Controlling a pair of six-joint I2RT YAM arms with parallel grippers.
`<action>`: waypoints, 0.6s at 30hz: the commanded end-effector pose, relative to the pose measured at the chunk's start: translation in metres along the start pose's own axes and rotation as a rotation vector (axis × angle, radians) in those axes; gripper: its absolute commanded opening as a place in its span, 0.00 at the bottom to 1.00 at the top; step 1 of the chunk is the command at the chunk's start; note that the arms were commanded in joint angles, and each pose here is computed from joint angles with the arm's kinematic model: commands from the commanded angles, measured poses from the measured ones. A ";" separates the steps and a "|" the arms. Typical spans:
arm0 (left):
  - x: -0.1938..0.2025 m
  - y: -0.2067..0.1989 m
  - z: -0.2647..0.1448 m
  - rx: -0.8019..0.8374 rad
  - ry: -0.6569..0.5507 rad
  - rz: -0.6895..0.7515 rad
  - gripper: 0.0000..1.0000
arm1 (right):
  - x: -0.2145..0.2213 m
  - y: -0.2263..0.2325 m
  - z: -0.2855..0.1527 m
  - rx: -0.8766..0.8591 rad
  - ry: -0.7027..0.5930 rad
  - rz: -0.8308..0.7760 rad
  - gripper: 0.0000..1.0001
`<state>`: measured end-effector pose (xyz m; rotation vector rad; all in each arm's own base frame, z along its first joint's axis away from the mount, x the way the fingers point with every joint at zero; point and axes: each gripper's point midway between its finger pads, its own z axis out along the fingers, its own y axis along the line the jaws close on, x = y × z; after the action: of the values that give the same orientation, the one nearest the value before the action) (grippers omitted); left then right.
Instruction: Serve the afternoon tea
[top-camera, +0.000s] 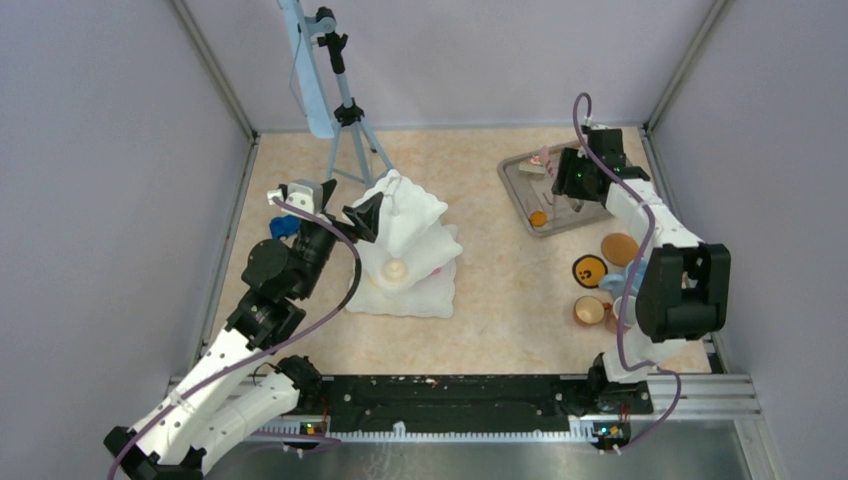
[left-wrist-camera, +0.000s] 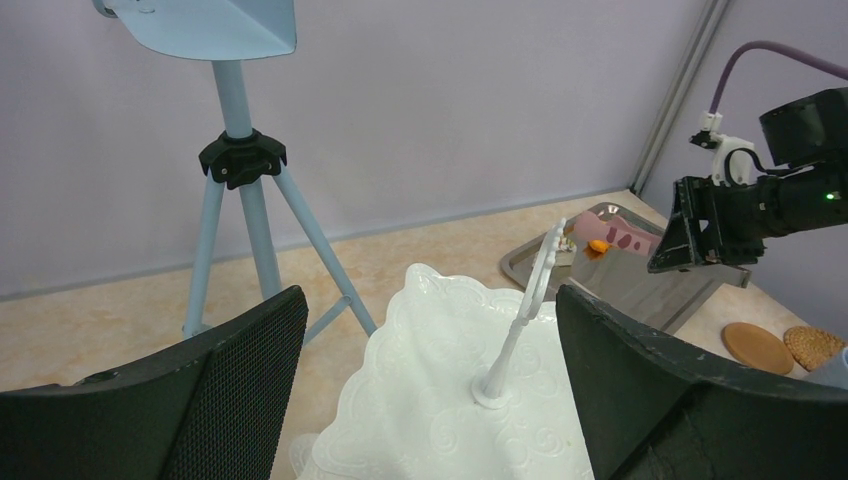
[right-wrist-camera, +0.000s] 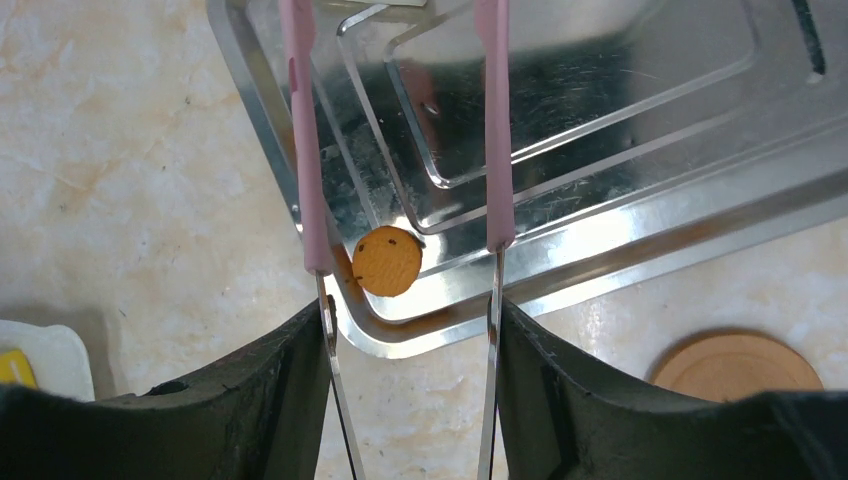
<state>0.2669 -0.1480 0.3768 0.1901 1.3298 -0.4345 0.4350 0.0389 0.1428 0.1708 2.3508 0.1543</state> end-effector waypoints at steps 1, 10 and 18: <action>-0.012 -0.005 0.003 0.020 -0.039 -0.024 0.99 | -0.020 0.012 0.006 -0.091 0.008 -0.008 0.55; -0.012 -0.006 0.003 0.026 -0.038 -0.024 0.99 | -0.026 0.010 0.032 -0.123 -0.009 -0.096 0.57; -0.010 -0.007 0.005 0.030 -0.029 -0.022 0.99 | -0.029 0.009 0.039 -0.119 -0.035 -0.126 0.59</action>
<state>0.2685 -0.1538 0.3728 0.2042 1.3427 -0.4527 0.4581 0.0464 0.1136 0.0165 2.4110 0.2393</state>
